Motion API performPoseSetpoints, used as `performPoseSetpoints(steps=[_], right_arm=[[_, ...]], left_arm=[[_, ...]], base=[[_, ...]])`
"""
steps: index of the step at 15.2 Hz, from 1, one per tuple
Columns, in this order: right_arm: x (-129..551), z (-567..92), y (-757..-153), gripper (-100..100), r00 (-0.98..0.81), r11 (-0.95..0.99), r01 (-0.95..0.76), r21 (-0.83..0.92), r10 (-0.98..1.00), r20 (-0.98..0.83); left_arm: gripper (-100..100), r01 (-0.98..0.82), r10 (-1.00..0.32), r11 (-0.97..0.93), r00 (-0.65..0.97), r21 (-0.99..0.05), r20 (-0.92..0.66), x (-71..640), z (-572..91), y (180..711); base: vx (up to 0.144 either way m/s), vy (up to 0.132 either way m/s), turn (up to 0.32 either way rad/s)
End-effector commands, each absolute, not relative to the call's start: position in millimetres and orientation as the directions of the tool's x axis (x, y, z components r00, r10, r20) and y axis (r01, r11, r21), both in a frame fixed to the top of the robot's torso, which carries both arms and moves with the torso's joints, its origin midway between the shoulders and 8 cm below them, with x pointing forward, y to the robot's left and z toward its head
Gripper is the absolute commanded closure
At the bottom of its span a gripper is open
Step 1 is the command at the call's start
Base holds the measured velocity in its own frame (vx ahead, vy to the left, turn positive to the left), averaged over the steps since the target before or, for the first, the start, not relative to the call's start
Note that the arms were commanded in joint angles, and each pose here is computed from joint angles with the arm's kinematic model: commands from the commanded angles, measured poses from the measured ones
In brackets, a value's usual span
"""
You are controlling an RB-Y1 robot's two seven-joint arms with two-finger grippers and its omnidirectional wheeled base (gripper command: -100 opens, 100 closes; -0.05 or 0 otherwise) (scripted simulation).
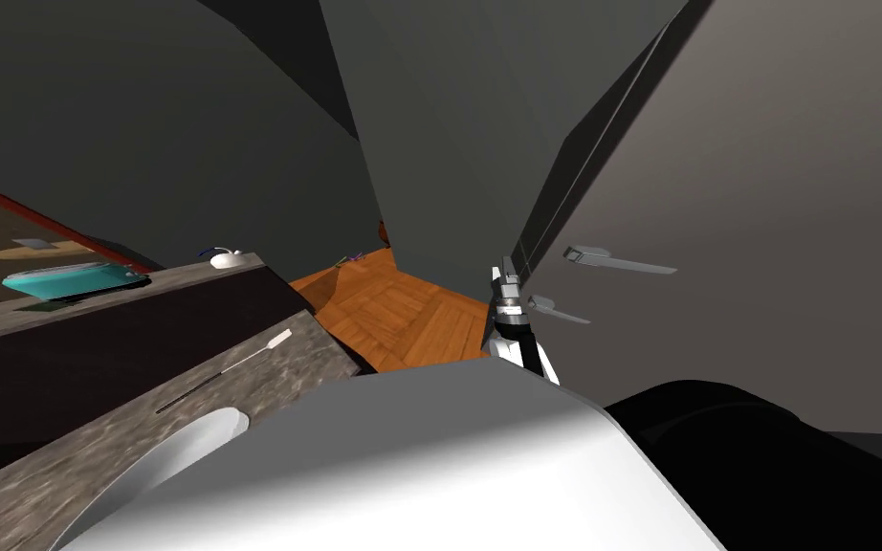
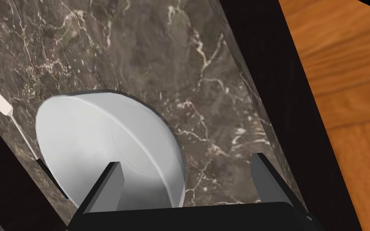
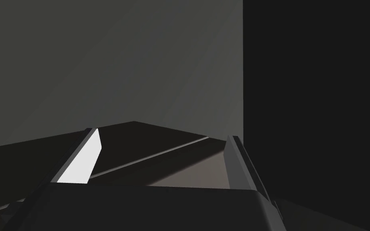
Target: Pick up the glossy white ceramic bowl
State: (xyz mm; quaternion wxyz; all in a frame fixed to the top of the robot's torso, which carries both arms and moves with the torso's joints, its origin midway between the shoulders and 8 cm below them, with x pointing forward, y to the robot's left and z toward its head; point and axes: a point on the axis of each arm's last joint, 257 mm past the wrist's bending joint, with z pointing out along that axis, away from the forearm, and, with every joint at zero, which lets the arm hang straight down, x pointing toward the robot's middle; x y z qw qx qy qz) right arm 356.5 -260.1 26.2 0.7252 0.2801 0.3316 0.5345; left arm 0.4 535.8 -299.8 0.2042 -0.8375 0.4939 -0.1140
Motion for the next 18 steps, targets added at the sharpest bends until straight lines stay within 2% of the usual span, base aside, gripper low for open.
performPoseSetpoints(steps=[1,8,9,18], right_arm=[[356.5,26.2,-260.1,0,0.209,0.272,-0.589,0.761,0.961,-0.182],[356.5,26.2,-260.1,0,0.209,0.272,-0.589,0.761,0.961,-0.182],[356.5,26.2,-260.1,0,0.209,0.272,-0.589,0.761,0.961,-0.182],[356.5,26.3,-260.1,0,0.209,0.272,-0.590,0.761,0.961,-0.181]], left_arm=[[-100,-0.786,-0.852,-0.472,0.523,-0.398,-0.022,-20.5,-300.7,537.5],[-100,-0.773,-0.784,-0.588,0.617,-0.240,-0.066,-79.5,-300.4,534.9],[-100,-0.778,-0.795,-0.571,0.604,-0.263,-0.058,-71.2,-300.9,536.6],[-100,-0.773,-0.791,-0.577,0.609,-0.263,-0.057,-78.9,-321.9,538.7]], base=[[0.088,0.032,-0.076],[0.098,0.046,-0.079],[0.043,0.043,-0.022],[0.012,0.005,-0.005]])
